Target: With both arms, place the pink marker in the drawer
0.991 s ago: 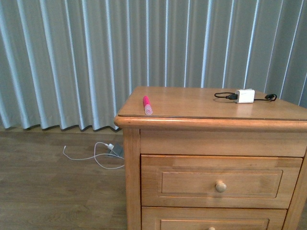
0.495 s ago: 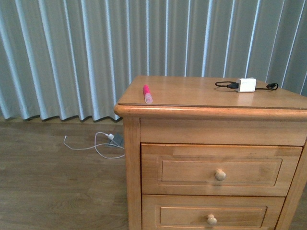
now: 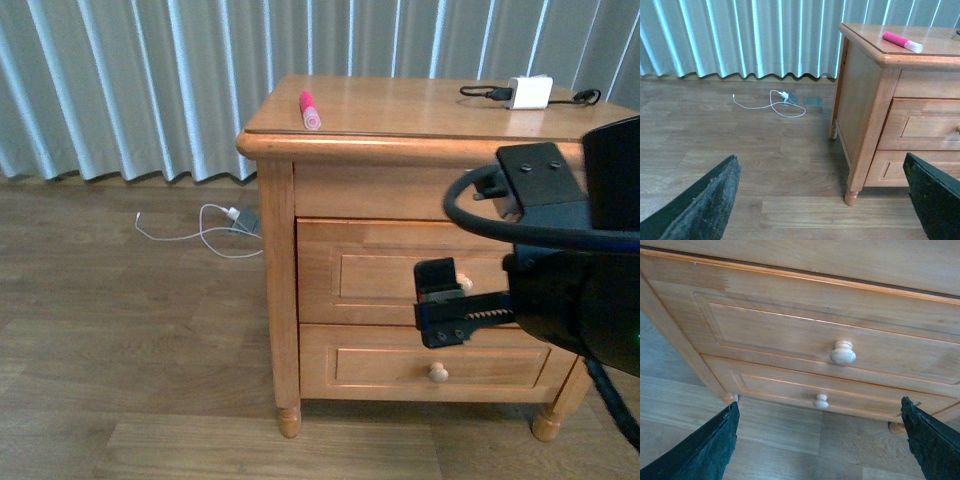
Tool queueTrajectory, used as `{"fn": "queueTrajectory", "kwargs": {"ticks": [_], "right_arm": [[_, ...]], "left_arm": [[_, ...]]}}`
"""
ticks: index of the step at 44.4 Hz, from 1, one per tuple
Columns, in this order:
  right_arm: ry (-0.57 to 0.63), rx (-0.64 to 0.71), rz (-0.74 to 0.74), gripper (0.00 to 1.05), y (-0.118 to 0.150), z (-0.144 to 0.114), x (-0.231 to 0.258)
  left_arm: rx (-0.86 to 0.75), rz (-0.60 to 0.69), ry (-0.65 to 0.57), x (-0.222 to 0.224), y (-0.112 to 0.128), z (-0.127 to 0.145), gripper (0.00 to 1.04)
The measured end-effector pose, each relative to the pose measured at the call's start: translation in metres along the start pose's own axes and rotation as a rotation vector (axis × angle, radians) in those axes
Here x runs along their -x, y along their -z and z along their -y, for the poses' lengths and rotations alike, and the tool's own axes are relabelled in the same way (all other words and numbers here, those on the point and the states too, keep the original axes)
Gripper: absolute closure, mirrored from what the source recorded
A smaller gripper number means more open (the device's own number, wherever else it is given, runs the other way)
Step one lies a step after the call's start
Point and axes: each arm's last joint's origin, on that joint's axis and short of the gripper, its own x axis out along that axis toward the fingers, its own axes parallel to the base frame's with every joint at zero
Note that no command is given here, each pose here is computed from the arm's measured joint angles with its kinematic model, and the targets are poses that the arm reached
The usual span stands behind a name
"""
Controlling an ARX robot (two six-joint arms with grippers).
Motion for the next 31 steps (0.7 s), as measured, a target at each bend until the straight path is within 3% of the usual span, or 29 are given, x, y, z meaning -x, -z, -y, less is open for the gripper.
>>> {"fn": "queueTrajectory", "kwargs": {"ticks": [15, 31], "right_arm": [[0.108, -0.001, -0.009, 0.09, 0.004, -0.009, -0.082], [0.17, -0.016, -0.008, 0.09, 0.006, -0.003, -0.112]], "left_arm": [[0.0, 0.0, 0.0, 0.0, 0.0, 0.0, 0.06], [0.0, 0.0, 0.0, 0.0, 0.0, 0.0, 0.06]]}}
